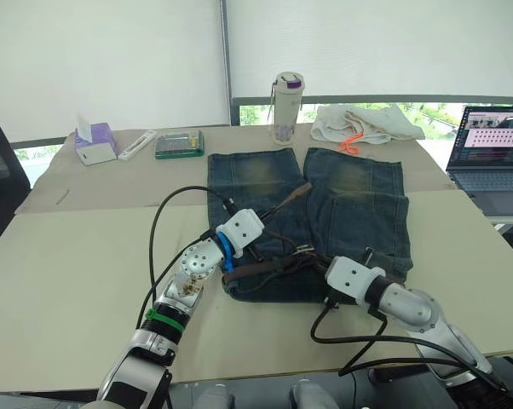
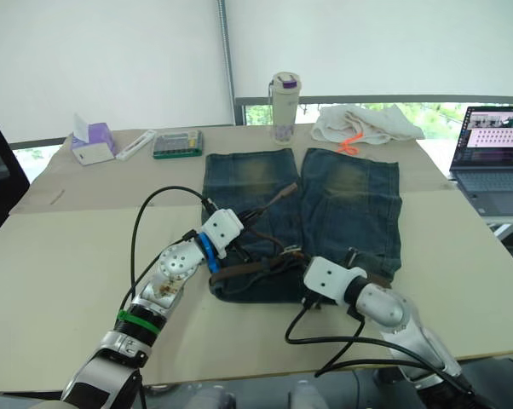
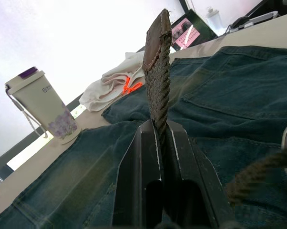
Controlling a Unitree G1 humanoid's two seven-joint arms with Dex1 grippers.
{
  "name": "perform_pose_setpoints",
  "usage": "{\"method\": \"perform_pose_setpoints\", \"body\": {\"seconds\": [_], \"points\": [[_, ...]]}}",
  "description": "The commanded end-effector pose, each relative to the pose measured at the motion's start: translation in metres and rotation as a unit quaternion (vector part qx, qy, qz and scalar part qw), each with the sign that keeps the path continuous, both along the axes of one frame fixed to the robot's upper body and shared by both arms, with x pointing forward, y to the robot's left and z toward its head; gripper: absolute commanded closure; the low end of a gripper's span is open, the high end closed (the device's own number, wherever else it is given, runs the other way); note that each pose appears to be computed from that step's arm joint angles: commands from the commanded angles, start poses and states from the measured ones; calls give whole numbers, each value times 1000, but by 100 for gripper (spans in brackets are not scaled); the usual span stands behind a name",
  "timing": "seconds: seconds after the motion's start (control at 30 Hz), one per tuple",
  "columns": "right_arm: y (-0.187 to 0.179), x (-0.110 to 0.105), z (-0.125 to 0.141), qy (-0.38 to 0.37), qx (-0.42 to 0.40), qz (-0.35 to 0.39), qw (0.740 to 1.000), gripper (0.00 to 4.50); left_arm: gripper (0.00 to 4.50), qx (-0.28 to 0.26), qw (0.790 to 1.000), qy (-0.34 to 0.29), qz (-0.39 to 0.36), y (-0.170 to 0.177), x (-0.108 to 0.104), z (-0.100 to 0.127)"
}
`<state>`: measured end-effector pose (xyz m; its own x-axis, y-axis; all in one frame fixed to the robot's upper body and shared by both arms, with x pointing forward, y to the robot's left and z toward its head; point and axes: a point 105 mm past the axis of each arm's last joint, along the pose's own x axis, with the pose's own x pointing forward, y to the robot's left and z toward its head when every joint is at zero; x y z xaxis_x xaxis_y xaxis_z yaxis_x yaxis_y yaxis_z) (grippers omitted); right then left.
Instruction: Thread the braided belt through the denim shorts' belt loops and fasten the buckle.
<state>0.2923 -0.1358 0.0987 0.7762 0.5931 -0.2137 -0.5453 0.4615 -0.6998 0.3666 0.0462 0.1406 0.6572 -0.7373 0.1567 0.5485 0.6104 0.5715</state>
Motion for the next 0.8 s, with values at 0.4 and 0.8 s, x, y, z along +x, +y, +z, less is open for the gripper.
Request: {"method": "perform_pose_setpoints", "body": {"seconds": [0.4,0.8], "points": [[-5,4,8,-157,-95,-7,983,449,450,138,987,-29,-78,3,-21,-4],[-14,11,-3,-196,-160,-18,967,449,450,243,962,-55,-112,4,-30,-5]]}}
